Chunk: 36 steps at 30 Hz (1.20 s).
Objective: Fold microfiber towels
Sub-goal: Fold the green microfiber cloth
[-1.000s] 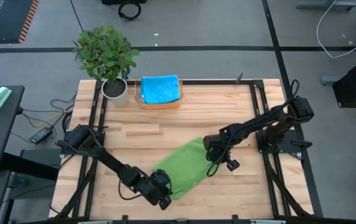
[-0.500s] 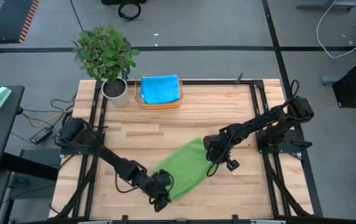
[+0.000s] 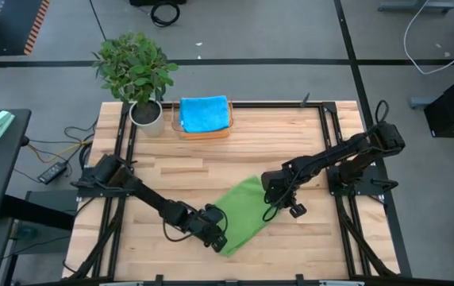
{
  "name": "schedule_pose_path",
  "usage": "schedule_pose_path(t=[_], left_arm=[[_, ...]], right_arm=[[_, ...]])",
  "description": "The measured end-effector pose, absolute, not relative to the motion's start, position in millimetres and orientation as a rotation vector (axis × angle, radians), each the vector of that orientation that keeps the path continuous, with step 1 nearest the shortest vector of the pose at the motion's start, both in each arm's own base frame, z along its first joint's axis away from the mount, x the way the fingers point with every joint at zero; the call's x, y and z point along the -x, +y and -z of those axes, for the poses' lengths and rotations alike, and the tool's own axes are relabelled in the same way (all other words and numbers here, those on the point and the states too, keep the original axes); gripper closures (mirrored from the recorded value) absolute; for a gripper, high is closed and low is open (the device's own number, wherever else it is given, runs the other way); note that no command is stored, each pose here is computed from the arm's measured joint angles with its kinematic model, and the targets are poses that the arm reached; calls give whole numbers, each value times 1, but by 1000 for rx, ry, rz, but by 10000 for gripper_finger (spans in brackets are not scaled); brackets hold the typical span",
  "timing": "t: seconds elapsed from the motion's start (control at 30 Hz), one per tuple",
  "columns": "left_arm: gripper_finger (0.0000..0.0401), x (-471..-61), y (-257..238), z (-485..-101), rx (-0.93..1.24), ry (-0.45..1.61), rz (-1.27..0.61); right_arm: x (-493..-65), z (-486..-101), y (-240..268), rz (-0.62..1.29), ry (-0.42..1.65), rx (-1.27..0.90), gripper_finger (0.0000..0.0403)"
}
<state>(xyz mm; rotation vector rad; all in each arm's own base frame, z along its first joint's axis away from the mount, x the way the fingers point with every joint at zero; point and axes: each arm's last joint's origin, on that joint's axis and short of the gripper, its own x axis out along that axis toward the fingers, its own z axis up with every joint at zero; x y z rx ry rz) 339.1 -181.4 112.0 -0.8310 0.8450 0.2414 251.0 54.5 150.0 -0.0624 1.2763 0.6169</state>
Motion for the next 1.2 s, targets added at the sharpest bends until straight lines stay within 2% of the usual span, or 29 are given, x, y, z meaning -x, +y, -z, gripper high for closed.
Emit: schedule_pose_path(t=[0.13,0.3,0.37,0.43,0.5,0.53,0.67,0.87,1.07,1.2], left_arm=[[390,-340,-180,-112,822,851,-238],[388,-340,-179,-112,818,852,-234],[382,-340,-179,-112,816,852,-234],[383,-340,-179,-112,795,854,-224],[390,-340,-179,-112,788,856,-223],[394,-340,-179,-112,787,857,-223],[389,-339,-179,-112,791,858,-226],[384,-342,-176,-117,827,842,-197],[393,-350,-150,-162,732,728,-120],[383,-348,-129,-158,646,793,-199]], right_arm=[[-243,-169,53,-587,1245,39,311],[-242,-201,56,-447,1084,-150,274],[-253,-201,62,-330,957,-237,288],[-264,-188,70,-310,899,-295,328],[-268,-172,78,-308,908,-346,378],[-269,-166,84,-309,923,-363,390],[-258,-142,101,-291,1028,-361,395],[-241,-128,112,-207,1012,-351,398],[-230,-115,106,-123,1037,-346,398],[-225,-111,104,-128,1037,-336,399]])
